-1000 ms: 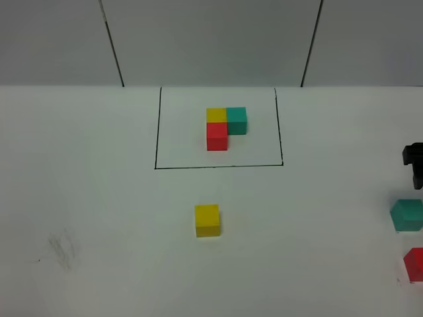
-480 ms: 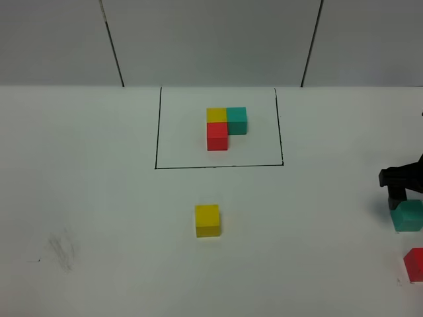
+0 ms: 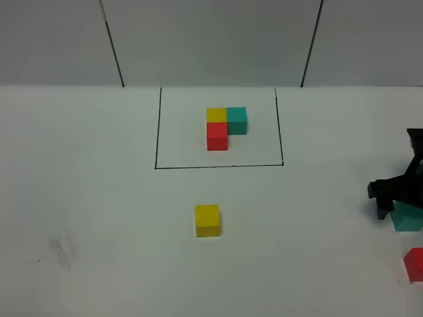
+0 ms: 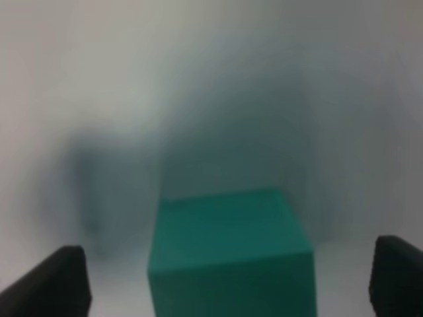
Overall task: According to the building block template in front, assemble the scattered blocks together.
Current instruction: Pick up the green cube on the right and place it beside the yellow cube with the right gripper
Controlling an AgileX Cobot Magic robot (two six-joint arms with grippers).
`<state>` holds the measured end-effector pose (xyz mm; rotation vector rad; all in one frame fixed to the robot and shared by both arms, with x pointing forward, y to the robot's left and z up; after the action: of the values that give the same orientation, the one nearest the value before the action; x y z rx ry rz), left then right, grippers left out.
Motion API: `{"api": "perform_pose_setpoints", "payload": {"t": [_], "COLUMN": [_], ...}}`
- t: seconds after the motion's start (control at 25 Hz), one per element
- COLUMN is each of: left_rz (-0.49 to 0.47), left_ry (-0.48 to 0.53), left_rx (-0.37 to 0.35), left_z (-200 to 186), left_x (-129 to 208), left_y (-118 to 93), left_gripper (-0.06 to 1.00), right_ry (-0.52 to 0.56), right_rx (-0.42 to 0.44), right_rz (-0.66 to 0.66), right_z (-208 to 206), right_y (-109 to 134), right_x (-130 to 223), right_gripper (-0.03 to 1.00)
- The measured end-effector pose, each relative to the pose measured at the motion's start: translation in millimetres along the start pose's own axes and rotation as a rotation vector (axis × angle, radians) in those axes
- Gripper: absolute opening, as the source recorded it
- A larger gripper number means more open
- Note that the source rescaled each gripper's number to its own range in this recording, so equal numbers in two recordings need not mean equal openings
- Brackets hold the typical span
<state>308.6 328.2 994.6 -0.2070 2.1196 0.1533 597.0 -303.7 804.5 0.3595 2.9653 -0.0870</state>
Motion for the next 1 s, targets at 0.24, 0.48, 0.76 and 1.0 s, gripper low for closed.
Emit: {"api": "perform_pose_setpoints", "payload": {"t": [0.24,0.48,0.76,1.0], "left_rz": [0.000,0.000,0.000,0.000], "left_ry": [0.000,0.000,0.000,0.000], "left_rx": [0.000,0.000,0.000,0.000], "left_z": [0,0,0,0], "left_x": [0,0,0,0], "left_y": [0,0,0,0], "left_gripper": [0.65,0.65,0.65,0.65], "right_ry": [0.002,0.016,0.009,-0.045], "right_rx": [0.001,0.007,0.006,-0.016], "right_rz": [-0.002,-0.057,-0.257,-0.611], "right_z": [1,0,-41,-82], "right_y": [0,-1,7,42], "right_x": [0,3,13,29], "right_gripper": [0.40,0.25,0.25,0.25]}}
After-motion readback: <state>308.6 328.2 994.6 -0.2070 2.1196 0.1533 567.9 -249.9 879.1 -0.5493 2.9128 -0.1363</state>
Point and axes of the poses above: a point on each arm's last joint axis where the gripper is mounted, z pointing out along that axis toward the gripper, y along the wrist's bending axis when the last joint is at zero, x = y × z, the point moved 10 cm from there along z, pointing out along that axis toward the gripper, and after that the axes turned 9 degrees about z, right-handed, at the moved point
